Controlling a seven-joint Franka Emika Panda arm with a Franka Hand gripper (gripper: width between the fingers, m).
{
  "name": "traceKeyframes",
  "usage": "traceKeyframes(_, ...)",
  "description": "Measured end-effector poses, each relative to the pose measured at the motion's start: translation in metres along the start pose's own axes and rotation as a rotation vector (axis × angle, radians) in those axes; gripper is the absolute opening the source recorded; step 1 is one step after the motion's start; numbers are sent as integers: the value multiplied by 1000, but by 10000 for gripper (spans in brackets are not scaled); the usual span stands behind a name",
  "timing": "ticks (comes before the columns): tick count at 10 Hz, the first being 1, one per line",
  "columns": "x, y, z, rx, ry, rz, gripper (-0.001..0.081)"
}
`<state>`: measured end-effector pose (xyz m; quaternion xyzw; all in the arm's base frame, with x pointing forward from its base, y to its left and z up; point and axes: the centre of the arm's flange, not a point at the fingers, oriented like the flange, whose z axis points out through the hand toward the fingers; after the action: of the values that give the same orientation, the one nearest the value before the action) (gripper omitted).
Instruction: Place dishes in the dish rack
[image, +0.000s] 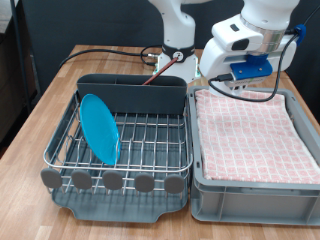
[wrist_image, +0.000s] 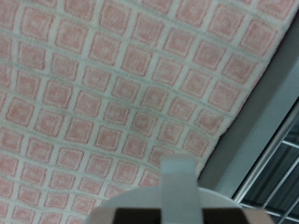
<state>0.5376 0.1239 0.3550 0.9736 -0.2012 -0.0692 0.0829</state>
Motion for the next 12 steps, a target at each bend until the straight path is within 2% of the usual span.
traceKeyframes(4,55,-2,-9,8,53,65,72)
traceKeyframes(7,59,2,-8,4,62,65,72)
traceKeyframes(10,86,22,-15,10,81,77,72)
traceKeyframes(12,107,27,-21,27,75,93,72)
